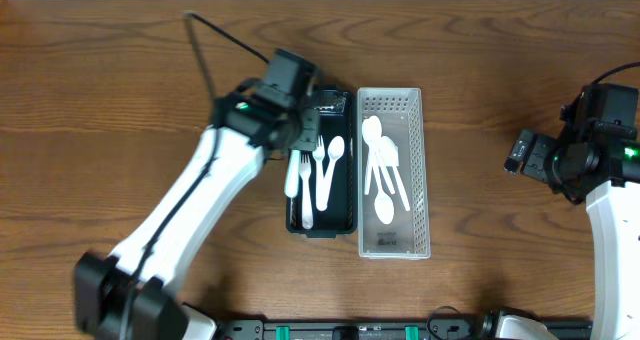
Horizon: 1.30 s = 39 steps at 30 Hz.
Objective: Pack container
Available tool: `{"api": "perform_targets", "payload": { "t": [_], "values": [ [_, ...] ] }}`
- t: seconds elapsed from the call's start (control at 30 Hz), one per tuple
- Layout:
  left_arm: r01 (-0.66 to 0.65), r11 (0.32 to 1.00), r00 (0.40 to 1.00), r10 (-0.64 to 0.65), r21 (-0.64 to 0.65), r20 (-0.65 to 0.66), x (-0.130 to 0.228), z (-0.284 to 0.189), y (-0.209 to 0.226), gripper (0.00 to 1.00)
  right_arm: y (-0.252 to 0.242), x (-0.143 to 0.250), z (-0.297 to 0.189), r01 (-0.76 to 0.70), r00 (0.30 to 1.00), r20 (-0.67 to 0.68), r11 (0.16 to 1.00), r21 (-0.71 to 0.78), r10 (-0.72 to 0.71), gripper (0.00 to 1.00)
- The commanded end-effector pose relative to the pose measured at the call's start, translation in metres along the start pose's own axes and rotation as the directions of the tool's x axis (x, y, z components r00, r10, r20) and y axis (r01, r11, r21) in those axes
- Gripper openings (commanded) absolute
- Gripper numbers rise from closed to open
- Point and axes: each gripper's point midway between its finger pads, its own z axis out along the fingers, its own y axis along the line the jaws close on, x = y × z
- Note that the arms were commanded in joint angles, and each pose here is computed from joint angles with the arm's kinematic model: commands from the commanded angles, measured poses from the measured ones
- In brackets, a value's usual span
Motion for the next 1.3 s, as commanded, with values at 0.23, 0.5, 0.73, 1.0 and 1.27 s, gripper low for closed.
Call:
{"api": "perform_targets", "payload": {
  "t": [0.23, 0.5, 0.73, 1.0, 1.27],
  "values": [
    [-0.004, 0.998, 0.987, -0.007, -0.066, -0.160, 0.028, 0.062, -0.009, 0.06, 0.004, 0.003, 0.001, 0.029, 1.000, -0.006, 1.000, -0.007, -0.029, 0.99],
    [-0.003, 0.998, 0.988, -0.006, -0.063, -0.152, 0.026, 0.065, -0.010, 0.24, 0.004, 0.004, 0.001, 0.029, 1.000, -0.008, 1.000, -0.007, -0.029, 0.99],
    [-0.073, 0.997, 0.991, 0.067, -0.040, -0.116, 0.011, 0.055, -0.016, 0.65, 0.008, 0.007, 0.005, 0.048, 0.999, -0.020, 0.998, -0.032, -0.049, 0.99],
    [-0.104, 0.990, 0.993, 0.109, -0.100, 0.046, -0.026, 0.001, 0.002, 0.94, 0.047, 0.004, 0.002, 0.198, 0.980, 0.038, 0.976, -0.095, -0.195, 0.99],
    [0.093, 0.980, 0.983, -0.062, -0.176, 0.175, -0.054, -0.043, 0.086, 0.98, 0.129, -0.019, -0.010, 0.399, 0.901, 0.264, 0.897, -0.191, -0.344, 0.99]
  ]
}}
